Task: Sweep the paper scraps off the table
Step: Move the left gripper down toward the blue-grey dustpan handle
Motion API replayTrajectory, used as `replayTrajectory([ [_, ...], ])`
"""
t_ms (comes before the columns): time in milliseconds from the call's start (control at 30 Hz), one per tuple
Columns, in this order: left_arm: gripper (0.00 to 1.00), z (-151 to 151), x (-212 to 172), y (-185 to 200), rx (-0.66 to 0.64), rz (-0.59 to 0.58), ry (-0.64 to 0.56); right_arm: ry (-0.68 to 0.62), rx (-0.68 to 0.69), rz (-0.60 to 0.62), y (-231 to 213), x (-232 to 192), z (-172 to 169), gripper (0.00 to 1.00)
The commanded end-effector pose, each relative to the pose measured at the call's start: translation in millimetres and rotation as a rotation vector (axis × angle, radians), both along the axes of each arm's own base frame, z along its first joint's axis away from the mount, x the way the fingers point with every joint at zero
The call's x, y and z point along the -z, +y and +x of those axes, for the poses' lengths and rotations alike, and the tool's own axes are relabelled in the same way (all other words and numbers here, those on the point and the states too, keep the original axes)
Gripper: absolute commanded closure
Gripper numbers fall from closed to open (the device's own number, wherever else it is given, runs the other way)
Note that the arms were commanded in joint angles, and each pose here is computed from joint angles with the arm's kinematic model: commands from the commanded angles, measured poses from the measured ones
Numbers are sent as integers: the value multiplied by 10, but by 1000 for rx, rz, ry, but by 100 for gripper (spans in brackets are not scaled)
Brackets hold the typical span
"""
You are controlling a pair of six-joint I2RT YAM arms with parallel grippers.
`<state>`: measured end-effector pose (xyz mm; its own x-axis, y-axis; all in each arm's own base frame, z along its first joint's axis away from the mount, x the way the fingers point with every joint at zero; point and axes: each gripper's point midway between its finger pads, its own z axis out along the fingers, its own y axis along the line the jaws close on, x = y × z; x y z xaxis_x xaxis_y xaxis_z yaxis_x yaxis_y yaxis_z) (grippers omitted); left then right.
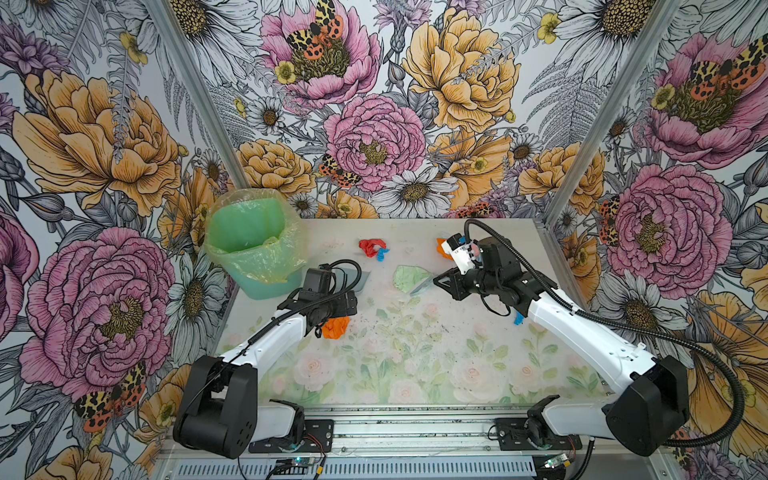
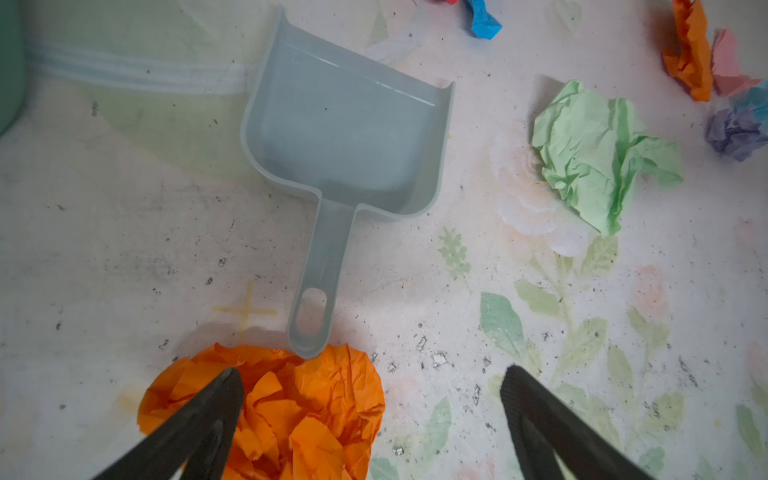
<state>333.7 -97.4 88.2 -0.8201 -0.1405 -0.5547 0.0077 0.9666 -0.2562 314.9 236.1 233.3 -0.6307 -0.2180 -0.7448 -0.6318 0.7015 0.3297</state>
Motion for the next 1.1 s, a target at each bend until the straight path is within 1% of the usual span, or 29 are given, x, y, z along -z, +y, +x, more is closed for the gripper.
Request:
replayTrajectory([
  [0, 1, 139, -57, -18, 22, 5, -26, -21, 14, 20, 32, -39, 33, 100],
  [267, 1, 257, 12, 73, 22, 96, -41, -25, 24, 13, -1, -15, 13, 100],
  [500, 1, 341, 26, 88, 31, 128, -48, -35, 38, 6, -39, -16, 3, 100],
  [700, 8, 376, 84, 62, 39, 126, -22, -35, 43, 6, -53, -10, -6, 100],
  [1067, 13, 402, 231, 53, 53, 147, 52, -36, 49, 0, -56, 13, 17, 100],
])
